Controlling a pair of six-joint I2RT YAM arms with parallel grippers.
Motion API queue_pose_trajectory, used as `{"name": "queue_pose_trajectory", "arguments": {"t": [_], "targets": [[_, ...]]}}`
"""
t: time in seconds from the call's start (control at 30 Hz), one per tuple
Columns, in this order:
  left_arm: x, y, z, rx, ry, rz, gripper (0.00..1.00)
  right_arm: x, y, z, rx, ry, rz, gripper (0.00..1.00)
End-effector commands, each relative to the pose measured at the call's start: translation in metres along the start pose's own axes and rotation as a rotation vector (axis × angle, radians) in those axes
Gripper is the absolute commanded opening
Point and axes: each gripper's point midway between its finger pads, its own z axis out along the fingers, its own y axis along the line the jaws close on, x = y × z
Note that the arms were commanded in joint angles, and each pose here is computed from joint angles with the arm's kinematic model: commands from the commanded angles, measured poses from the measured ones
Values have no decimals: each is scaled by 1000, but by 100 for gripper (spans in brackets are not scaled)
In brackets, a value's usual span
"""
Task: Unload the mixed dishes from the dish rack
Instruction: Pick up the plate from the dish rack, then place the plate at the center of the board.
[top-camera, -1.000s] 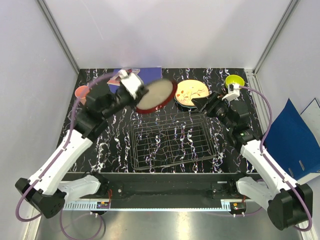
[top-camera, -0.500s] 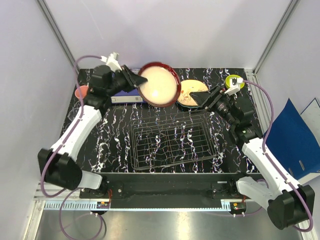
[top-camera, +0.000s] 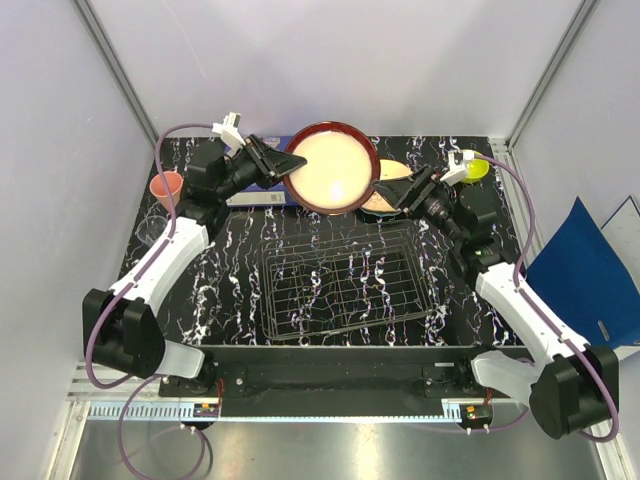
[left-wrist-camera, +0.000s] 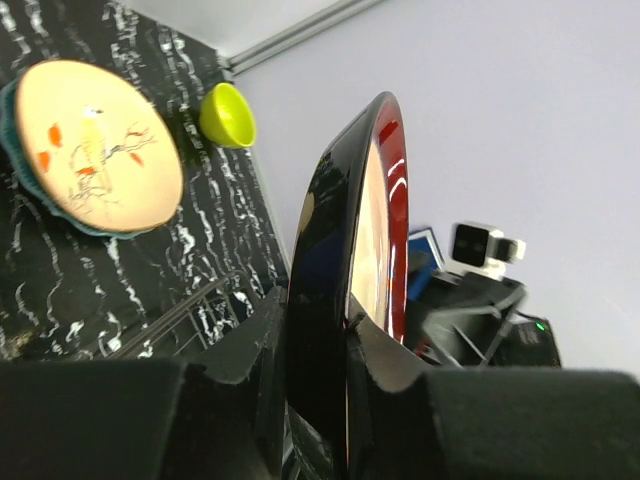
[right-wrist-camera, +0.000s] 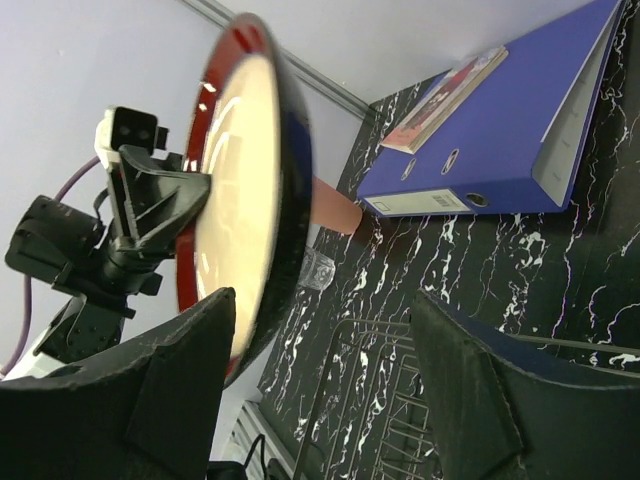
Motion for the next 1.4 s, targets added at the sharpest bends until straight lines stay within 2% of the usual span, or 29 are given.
{"name": "queue_pose_trajectory", "arguments": {"t": [0.0, 0.23, 0.3, 0.33, 0.4, 0.43, 0.57, 0.6, 0.63, 0.7, 0.73, 0.77, 0.87, 1.0, 1.13, 1.2, 1.23, 1.37], "targets": [[-6, -83, -19, 264, -33, 102, 0, -15, 32, 6, -113, -25, -22, 78], [17, -82, -7, 281, 29, 99, 0, -13, 39, 26, -135, 7, -26, 78], [23, -84, -4, 286, 43, 97, 0, -13, 44, 30, -157, 19, -22, 74], [24, -82, -3, 284, 46, 96, 0, -11, 41, 33, -155, 28, -8, 63], [25, -82, -3, 284, 49, 97, 0, -8, 41, 36, -164, 38, 3, 48], [25, -82, -3, 284, 49, 100, 0, -8, 41, 36, -165, 39, 6, 33], [21, -83, -4, 267, 31, 135, 0, -5, 32, 35, -131, 38, 8, 0], [18, -83, -4, 263, 20, 154, 0, -6, 33, 33, -128, 33, 3, 0], [13, -83, -6, 247, 1, 158, 27, -8, 32, 33, -118, 20, -10, 0], [-2, -76, -8, 197, -47, 176, 70, -14, 33, 29, -86, 4, -22, 0], [-13, -67, -12, 123, -94, 160, 88, -21, 29, 29, -55, -25, -44, 0], [-25, -57, -17, 70, -141, 157, 99, -26, 27, 29, -19, -29, -52, 0], [-46, -35, -42, -54, -276, 147, 99, -51, 18, 29, 67, -75, -91, 0], [-50, -19, -71, -136, -366, 150, 99, -88, -25, 38, 153, -126, 25, 0], [-39, -5, -84, -163, -359, 147, 99, -129, -57, 54, 211, -183, 88, 0], [-33, -3, -87, -162, -345, 151, 99, -137, -90, 66, 270, -174, 127, 0], [-27, 2, -87, -167, -328, 150, 99, -146, -88, 71, 268, -168, 128, 0], [-16, 14, -94, -205, -294, 172, 99, -142, -133, 95, 312, -112, 163, 0]]}}
